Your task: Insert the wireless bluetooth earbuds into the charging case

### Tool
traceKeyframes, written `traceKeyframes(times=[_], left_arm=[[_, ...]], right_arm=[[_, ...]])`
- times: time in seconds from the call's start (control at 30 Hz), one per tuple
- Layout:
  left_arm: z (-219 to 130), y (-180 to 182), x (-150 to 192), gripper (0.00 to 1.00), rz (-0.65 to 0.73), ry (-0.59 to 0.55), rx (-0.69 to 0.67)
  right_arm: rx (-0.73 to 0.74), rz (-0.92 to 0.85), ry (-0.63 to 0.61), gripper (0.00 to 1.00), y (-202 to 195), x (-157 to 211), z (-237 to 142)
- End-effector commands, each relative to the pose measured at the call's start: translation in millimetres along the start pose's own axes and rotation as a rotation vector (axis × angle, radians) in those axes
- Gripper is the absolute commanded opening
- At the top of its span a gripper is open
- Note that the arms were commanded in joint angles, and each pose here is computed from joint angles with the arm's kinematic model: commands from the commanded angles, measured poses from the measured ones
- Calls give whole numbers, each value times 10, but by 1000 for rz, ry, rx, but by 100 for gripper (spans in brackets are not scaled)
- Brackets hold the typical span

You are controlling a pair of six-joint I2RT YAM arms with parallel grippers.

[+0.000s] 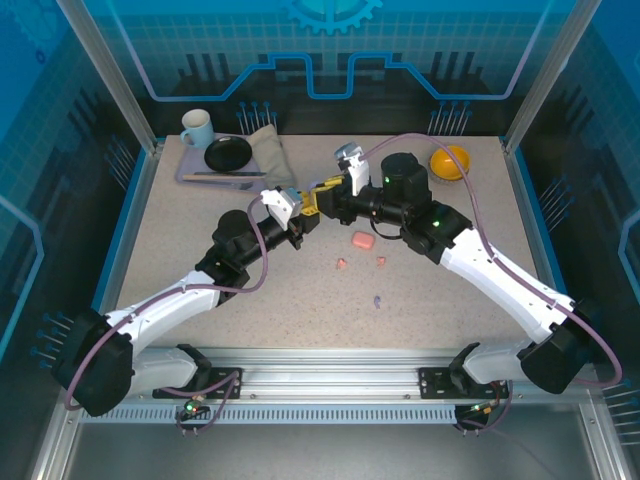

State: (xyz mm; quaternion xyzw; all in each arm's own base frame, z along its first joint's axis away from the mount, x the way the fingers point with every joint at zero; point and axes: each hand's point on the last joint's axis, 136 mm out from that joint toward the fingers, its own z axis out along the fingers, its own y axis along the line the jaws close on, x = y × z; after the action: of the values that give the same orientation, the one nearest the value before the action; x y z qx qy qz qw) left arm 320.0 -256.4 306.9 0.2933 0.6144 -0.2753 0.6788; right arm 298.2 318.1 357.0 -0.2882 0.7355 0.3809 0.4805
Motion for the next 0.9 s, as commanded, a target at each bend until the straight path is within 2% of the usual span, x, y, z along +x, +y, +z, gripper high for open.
traceKeyframes(times=[0.0, 0.53, 0.87], left_arm=[[-17, -61, -279, 0, 20, -65, 27], [-25, -67, -278, 0, 23, -64, 30], [-23, -77, -240, 0, 19, -53, 34]], right_arm=[[-5, -31, -19, 25, 56, -31, -36], [35, -33, 14, 24, -77, 101, 14], [16, -36, -56, 23, 11, -165, -60]])
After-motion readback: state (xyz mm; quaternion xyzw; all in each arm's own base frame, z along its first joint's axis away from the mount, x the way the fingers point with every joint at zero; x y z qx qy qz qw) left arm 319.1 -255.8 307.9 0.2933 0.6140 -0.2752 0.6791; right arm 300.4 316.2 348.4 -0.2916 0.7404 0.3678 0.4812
